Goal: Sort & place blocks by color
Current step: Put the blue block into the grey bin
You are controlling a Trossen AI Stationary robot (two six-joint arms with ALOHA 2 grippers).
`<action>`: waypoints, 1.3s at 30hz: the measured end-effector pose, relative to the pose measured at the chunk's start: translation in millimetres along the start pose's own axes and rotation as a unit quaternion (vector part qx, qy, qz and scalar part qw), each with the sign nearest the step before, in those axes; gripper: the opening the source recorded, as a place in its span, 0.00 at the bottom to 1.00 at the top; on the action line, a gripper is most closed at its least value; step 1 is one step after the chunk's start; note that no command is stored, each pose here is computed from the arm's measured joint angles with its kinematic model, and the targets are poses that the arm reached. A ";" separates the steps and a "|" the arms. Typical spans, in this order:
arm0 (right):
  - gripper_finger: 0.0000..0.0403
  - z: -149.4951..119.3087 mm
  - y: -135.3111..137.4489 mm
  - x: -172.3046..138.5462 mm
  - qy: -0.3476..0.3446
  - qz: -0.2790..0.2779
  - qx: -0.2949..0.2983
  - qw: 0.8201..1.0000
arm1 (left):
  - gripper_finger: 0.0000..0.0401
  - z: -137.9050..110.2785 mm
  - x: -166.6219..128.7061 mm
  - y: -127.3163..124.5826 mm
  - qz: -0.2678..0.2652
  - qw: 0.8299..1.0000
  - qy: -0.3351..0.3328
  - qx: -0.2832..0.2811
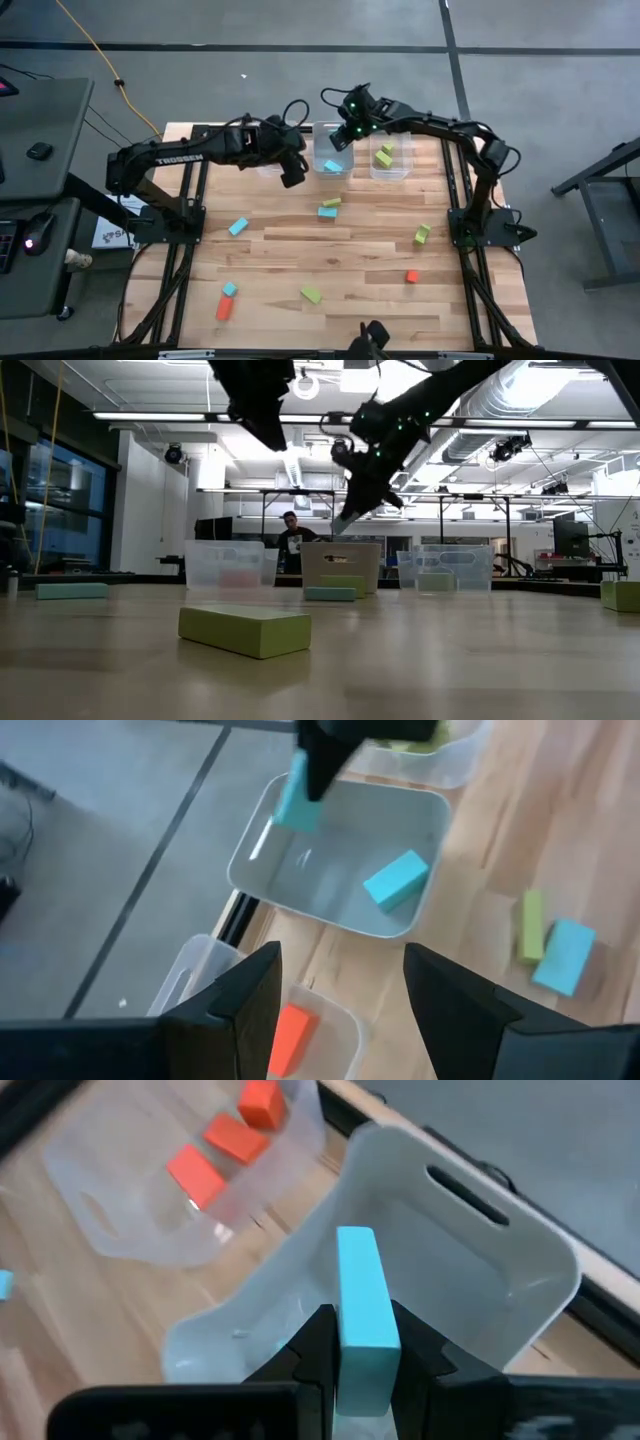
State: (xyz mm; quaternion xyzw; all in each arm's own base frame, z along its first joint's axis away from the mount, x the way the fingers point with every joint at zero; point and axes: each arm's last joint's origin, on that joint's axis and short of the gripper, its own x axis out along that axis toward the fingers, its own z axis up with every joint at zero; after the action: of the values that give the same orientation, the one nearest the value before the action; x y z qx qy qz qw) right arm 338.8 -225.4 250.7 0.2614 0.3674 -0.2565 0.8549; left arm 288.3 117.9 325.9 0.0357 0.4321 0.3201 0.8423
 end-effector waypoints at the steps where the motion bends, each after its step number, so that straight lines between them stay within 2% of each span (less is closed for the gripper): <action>1: 0.10 -1.2 -1.1 4.2 0.005 -0.001 0.001 1.000 | 0.47 -0.2 0.8 2.0 0.002 1.000 0.001 -0.008; 6: 0.10 -5.8 -4.8 27.6 0.022 0.020 0.008 1.000 | 0.47 -1.0 3.7 9.6 0.010 0.999 0.005 -0.041; 12: 0.10 -11.8 -8.3 46.2 0.038 0.020 0.010 0.999 | 0.47 -1.6 5.2 13.7 0.015 0.997 0.007 -0.072; 24: 0.10 -15.1 -14.7 69.1 0.031 0.017 0.025 0.999 | 0.47 -1.3 5.3 13.8 0.015 0.997 0.006 -0.072; 31: 0.10 -15.3 -15.5 81.6 0.021 0.037 0.072 0.997 | 0.47 -0.9 5.3 13.1 0.002 0.998 0.004 -0.067; 39: 0.10 -14.7 -18.1 84.6 0.015 0.033 0.102 0.994 | 0.47 -0.9 5.3 13.1 0.001 0.999 0.004 -0.038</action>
State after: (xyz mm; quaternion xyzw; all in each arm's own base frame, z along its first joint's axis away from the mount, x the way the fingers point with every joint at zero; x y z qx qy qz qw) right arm 370.7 -250.1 172.8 0.3633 0.3436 -0.2604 0.8259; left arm 283.2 131.1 326.0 0.0028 0.4233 0.3372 0.8409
